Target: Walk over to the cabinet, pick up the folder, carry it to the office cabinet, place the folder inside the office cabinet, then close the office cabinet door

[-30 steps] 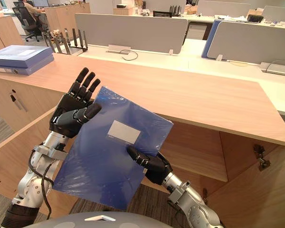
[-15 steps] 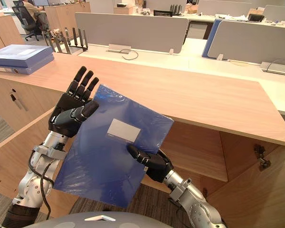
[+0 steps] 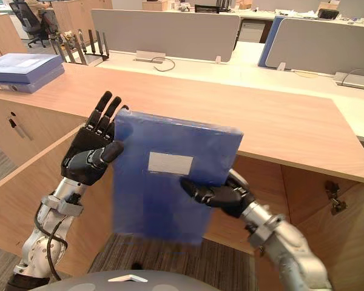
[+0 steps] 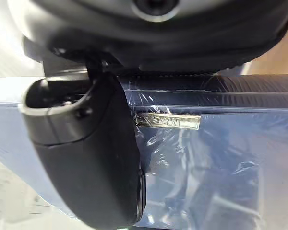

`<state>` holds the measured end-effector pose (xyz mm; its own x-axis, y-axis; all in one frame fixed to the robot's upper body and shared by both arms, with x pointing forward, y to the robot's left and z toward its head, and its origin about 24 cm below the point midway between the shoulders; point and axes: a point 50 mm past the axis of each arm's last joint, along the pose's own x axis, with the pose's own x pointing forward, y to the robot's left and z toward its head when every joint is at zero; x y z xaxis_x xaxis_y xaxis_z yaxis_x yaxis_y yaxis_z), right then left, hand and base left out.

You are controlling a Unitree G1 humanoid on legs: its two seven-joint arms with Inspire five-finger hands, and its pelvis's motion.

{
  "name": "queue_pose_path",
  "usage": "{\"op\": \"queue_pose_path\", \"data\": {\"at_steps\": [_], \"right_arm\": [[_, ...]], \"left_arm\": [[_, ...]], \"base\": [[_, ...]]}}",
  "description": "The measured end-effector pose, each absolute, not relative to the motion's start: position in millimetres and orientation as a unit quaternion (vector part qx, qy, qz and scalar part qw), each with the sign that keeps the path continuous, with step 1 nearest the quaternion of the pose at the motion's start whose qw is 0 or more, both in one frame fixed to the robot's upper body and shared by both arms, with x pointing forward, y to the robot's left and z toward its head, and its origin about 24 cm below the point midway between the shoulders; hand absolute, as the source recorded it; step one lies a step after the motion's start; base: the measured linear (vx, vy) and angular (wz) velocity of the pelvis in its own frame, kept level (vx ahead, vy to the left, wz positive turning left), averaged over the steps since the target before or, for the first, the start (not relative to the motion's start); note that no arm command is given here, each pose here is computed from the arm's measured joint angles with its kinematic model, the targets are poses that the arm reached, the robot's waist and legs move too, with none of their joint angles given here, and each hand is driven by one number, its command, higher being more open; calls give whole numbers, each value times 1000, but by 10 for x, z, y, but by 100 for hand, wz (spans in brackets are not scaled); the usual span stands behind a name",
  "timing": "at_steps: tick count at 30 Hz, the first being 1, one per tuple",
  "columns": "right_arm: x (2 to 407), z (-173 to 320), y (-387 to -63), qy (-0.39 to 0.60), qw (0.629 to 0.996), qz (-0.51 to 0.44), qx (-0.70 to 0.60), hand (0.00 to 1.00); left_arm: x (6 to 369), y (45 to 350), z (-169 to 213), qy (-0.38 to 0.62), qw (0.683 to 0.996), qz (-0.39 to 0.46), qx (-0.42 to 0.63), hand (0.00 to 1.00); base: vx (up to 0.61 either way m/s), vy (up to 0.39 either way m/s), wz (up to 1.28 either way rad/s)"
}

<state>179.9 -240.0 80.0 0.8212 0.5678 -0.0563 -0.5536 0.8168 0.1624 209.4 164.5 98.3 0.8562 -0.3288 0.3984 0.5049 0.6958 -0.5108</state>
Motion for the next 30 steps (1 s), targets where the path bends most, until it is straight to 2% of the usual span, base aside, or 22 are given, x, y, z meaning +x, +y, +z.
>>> {"op": "queue_pose_path", "data": {"at_steps": [4,7,20,24,30], "right_arm": [[1831,1203,-2604,-3,961,272,-46,0],[1842,1417,-2645,-55,959,265,-81,0],[1869,1493,-2598,-76,952,275,-108,0],[1865,1491,-2591,-75,950,282,-108,0],[1858,1483,-2592,-74,950,284,-106,0]], "left_arm": [[2002,1747,973,-145,915,-216,-310,100],[1996,1749,964,-144,915,-214,-311,100],[1929,1749,896,-133,913,-224,-315,100],[1807,1788,656,-84,908,-236,-335,100],[1547,1897,74,44,907,-179,-380,100]], "base": [[33,-20,-11],[30,-21,-7],[7,-1,-3],[0,0,0],[14,-5,4]]}}
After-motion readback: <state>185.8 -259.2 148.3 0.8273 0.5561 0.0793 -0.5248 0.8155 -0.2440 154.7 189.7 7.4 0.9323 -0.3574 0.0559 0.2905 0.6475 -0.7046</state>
